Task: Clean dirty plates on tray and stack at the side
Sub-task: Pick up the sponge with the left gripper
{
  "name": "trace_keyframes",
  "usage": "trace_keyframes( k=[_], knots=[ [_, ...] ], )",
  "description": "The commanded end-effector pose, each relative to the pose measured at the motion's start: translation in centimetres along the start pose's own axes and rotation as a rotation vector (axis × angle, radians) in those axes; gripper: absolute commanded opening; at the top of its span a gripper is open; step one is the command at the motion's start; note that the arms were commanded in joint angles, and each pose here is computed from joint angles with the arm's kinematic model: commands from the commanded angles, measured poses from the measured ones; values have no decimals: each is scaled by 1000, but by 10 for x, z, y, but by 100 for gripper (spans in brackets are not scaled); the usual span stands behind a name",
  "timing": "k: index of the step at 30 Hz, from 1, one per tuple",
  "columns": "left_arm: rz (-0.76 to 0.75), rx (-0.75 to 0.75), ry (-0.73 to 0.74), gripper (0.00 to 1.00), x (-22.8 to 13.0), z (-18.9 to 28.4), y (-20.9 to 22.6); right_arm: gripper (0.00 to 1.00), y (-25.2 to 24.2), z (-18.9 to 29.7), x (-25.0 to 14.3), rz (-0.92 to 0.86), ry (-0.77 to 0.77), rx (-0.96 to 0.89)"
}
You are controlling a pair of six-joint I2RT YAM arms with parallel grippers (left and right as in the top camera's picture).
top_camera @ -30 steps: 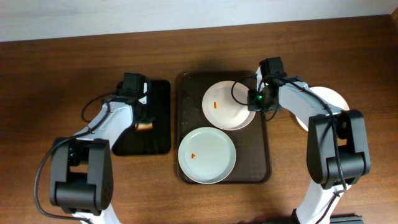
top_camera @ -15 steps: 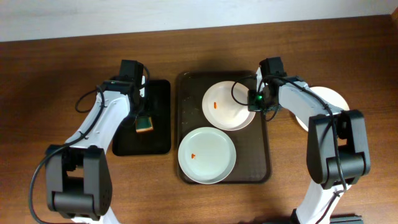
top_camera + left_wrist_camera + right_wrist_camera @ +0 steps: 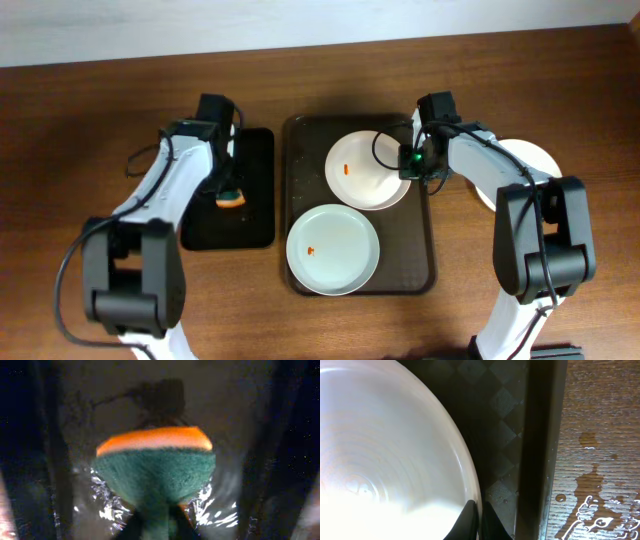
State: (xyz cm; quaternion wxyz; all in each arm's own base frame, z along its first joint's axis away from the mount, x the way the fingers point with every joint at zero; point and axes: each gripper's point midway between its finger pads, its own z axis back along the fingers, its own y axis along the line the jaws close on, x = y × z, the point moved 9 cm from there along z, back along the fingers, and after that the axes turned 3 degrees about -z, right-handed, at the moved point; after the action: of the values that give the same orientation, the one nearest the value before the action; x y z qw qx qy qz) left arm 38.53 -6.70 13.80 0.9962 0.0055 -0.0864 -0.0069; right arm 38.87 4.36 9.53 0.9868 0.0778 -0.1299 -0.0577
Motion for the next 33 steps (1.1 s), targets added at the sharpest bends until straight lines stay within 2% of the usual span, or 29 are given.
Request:
trace_keyframes(
  k=[1,6,10,11,13,14,20,21,22,26,28,33],
  knots=[
    [-7,-18,-57,39,2,28,0,4,-4,-6,-4,1,25,-24],
    [-5,18,-62,63,-5,9,4,5,-4,-6,-4,1,25,-24],
    [-6,-78,-154,66,-6,-18,-4,5,-4,-6,-4,1,25,-24],
    [-8,-86,-164,61,-7,-22,-5,5,-4,-6,-4,1,25,-24],
    [-14,-92,-186,42,-9,-29,-8,5,-4,-6,-4,-3,26,-23],
    [-15,-93,-191,38,-10,-31,-8,5,-4,-6,-4,-2,26,-20],
    [-22,-69,-145,31,-27,-59,-8,5,-1,-6,-5,-3,34,13],
    [-23,-66,-126,8,-29,-65,-8,5,-1,-6,-5,-3,34,13],
    [-23,-64,-116,0,-30,-67,-8,5,-1,-6,-5,-3,34,13],
    [-22,-35,-101,0,-20,-46,-6,5,-1,-6,-5,-3,35,13],
    [-21,19,-90,0,-9,-21,-3,5,-1,-6,-5,-3,37,12],
    [-17,33,-106,0,8,25,-3,5,-1,-6,-5,-4,39,12]
  ],
)
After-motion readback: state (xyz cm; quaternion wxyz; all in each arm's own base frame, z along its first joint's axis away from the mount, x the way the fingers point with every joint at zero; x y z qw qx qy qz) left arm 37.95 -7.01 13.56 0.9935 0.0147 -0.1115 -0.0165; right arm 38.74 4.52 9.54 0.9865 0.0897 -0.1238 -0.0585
